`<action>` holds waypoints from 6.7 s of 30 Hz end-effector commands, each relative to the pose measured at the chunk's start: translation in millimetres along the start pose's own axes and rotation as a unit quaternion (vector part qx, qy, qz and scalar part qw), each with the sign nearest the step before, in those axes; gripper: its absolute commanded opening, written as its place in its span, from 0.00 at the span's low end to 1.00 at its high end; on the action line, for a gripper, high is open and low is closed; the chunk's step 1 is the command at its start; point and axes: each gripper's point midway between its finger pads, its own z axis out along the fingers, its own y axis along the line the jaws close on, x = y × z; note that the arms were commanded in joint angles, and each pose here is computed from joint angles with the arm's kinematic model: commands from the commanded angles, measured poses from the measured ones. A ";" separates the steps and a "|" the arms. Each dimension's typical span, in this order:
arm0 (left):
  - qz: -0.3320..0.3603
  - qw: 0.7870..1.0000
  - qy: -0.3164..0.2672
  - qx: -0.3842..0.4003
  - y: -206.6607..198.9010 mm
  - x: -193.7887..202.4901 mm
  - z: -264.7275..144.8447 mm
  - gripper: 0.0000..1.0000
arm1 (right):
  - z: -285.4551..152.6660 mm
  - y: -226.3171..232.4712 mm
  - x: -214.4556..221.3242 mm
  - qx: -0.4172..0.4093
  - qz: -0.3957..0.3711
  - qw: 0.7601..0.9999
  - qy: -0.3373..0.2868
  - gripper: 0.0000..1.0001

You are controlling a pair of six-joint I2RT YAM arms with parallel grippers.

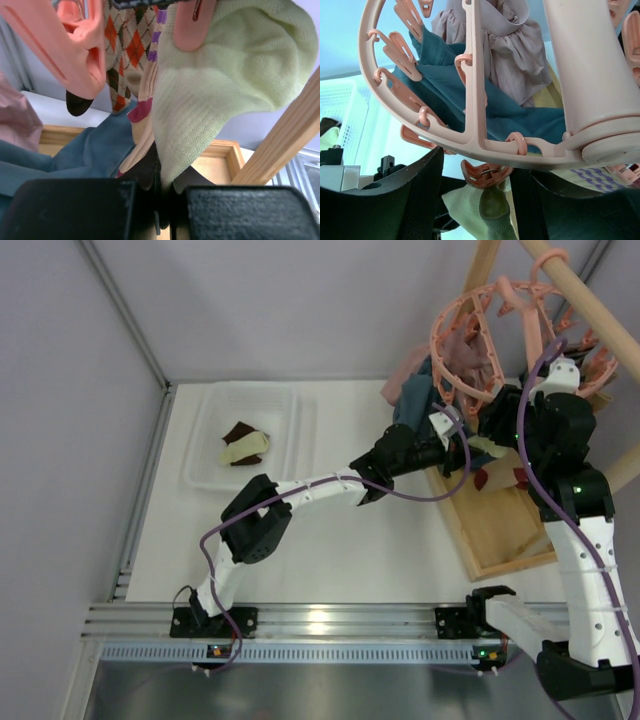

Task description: Remove the socks clipped to the hanger

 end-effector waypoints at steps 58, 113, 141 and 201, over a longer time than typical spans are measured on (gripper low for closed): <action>-0.257 0.555 0.052 -0.790 292.3 36.1 -518.8 0.98 | 2.4 5.7 -23.9 -0.013 0.033 0.998 -0.057 0.00; 0.122 0.967 0.010 -0.223 28.6 81.1 78.7 0.98 | -53.7 15.4 -18.3 -0.043 0.045 0.998 -0.015 0.99; 0.097 0.991 -0.055 -0.071 -22.9 26.5 49.4 0.00 | -83.1 13.5 -17.2 -0.048 0.035 0.998 -0.017 1.00; -0.205 0.972 0.030 0.111 -51.6 -78.3 -240.0 0.02 | -30.3 12.5 -43.1 -0.037 0.046 0.993 -0.099 0.56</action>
